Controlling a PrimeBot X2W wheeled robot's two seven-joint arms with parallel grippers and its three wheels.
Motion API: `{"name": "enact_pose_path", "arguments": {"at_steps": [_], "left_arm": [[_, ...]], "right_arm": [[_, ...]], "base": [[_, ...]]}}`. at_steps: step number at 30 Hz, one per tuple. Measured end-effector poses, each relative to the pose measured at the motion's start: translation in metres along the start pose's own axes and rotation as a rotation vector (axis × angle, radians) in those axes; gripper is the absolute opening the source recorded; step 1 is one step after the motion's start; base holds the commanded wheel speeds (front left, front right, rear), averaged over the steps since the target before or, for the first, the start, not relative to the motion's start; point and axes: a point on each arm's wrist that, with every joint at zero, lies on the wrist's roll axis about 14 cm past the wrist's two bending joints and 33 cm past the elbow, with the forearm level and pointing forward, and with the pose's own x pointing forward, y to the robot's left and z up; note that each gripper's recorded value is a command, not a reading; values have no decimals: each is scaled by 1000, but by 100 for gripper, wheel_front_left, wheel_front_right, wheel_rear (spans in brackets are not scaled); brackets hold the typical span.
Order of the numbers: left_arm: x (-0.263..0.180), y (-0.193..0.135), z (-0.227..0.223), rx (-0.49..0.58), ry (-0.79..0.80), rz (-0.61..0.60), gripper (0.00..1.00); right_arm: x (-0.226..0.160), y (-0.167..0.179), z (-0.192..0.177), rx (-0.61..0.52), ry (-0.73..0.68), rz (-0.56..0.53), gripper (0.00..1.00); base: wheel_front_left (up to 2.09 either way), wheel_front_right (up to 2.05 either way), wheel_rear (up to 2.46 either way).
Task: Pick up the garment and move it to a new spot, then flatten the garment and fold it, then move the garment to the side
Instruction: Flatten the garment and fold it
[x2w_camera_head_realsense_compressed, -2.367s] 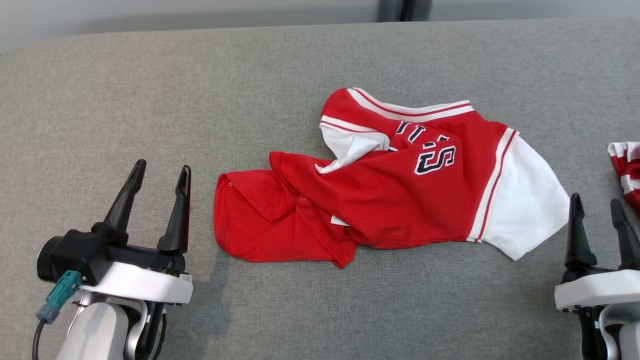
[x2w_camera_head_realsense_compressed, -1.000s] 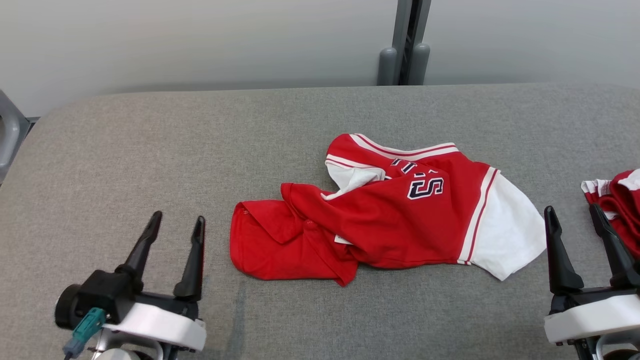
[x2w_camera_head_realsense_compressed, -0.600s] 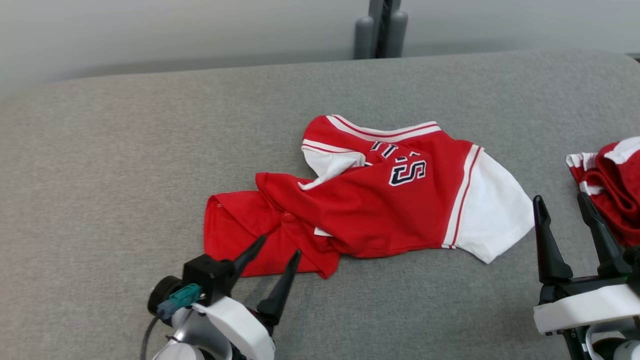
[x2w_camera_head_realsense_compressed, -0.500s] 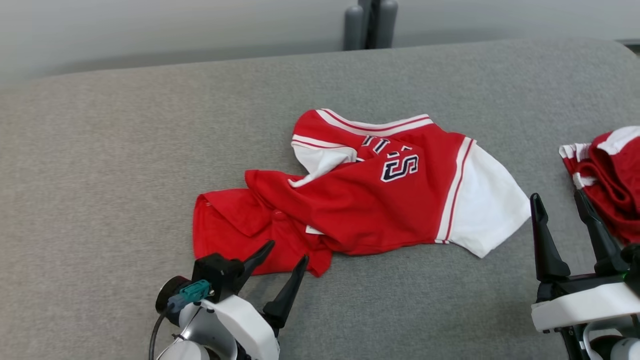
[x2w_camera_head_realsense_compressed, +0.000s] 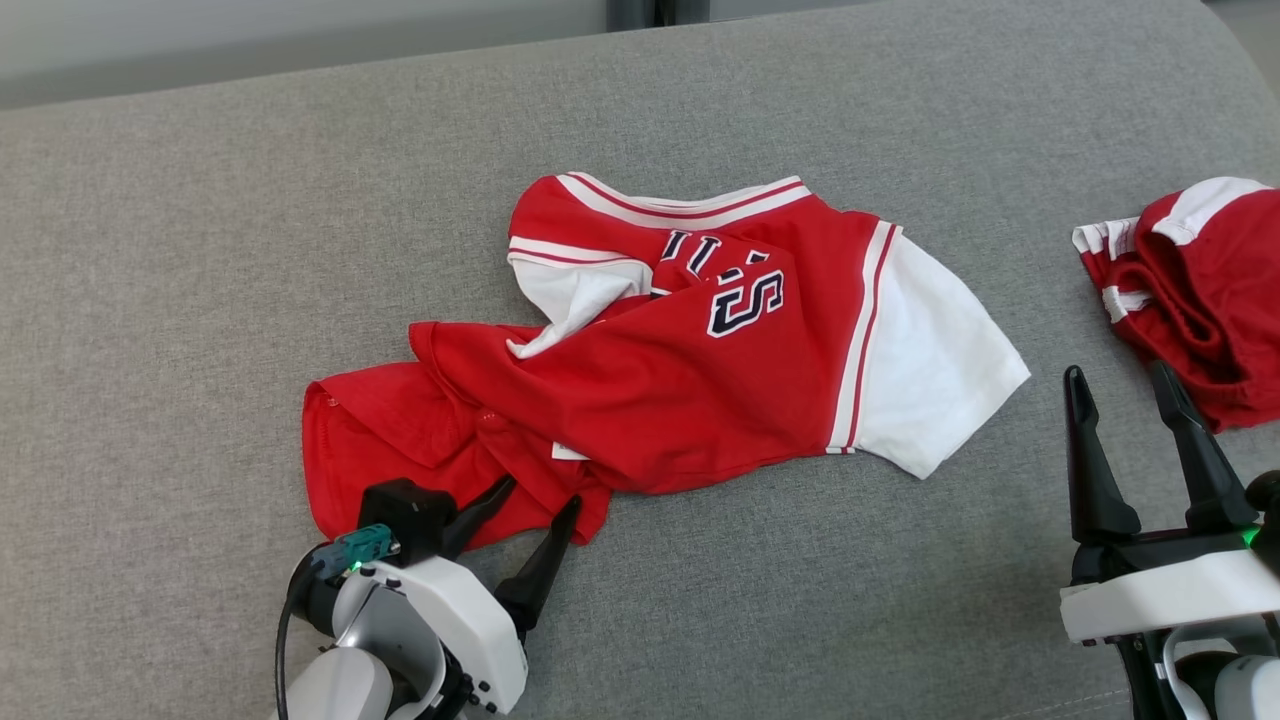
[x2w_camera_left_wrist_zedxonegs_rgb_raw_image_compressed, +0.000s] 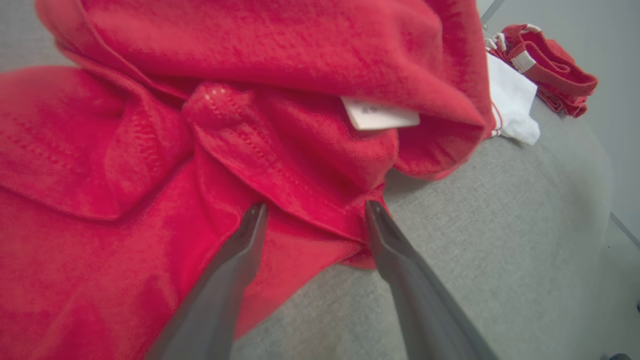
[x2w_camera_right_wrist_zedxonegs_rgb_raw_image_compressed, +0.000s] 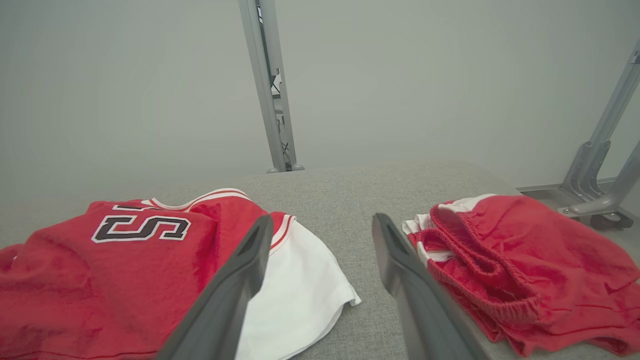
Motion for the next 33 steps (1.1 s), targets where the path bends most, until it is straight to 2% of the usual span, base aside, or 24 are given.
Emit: {"name": "enact_pose_path", "arguments": {"at_steps": [5,6,7,8,17,27,31,33], "left_arm": [[4,2,8,8,-31,-1,100],[4,0,12,12,-48,-6,95],[4,-1,16,17,-66,-10,19],[5,-2,19,21,-79,-14,0],[-15,12,62,85,-223,30,0],[-81,50,138,262,-411,183,0],[-98,60,139,301,-376,224,0],[-99,64,114,241,-285,226,0]], "right_arm": [[3,1,-1,7,-2,4,100],[3,2,-1,8,-2,5,100],[3,2,-1,10,-3,7,100],[3,3,-2,12,-2,7,100],[5,3,3,28,-23,10,100],[12,16,8,50,-41,44,100],[15,23,6,58,-37,65,100],[17,26,6,59,-36,73,100]], "base": [[0,0,0],[0,0,0],[0,0,0],[0,0,0],[0,0,0],[0,0,0],[0,0,0],[0,0,0]]}}
